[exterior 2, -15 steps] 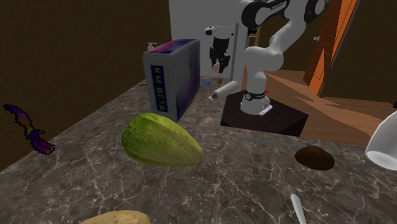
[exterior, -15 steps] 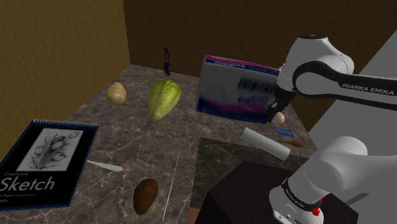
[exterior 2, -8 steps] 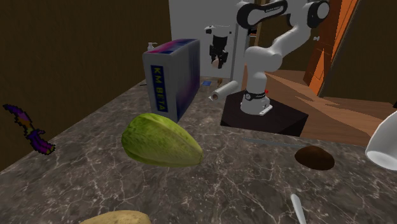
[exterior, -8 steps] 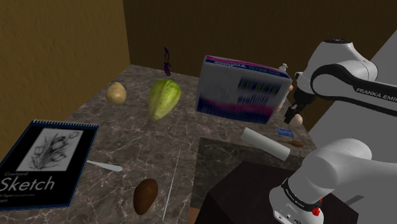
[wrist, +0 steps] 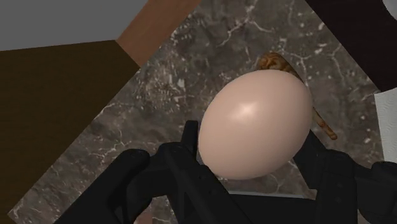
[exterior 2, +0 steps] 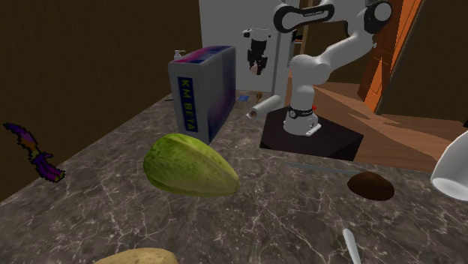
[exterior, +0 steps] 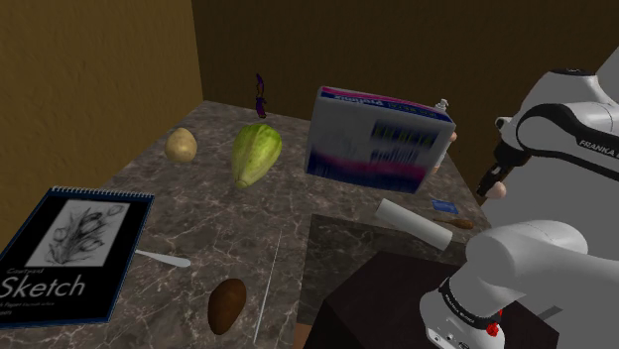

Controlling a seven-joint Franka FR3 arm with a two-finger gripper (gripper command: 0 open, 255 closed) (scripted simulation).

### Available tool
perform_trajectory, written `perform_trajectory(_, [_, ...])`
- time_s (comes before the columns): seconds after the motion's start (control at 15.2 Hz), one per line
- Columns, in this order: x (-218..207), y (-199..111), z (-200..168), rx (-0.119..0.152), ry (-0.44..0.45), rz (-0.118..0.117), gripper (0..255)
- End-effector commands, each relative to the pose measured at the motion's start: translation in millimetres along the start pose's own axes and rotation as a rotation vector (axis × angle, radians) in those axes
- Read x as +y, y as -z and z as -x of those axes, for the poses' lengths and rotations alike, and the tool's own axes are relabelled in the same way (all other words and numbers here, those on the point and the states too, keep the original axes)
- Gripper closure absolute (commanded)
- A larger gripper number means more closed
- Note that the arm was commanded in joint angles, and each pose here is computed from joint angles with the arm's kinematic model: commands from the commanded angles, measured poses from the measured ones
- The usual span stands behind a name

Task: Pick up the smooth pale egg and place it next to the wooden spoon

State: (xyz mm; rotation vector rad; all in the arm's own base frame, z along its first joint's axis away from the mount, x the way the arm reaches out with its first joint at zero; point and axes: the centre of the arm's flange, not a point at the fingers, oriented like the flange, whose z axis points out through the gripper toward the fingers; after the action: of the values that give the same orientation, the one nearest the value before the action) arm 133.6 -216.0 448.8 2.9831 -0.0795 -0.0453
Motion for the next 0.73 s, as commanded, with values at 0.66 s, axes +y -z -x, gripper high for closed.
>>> perform_trajectory(0.66, [21, -51, 19, -0.001, 0.002, 0.002, 255])
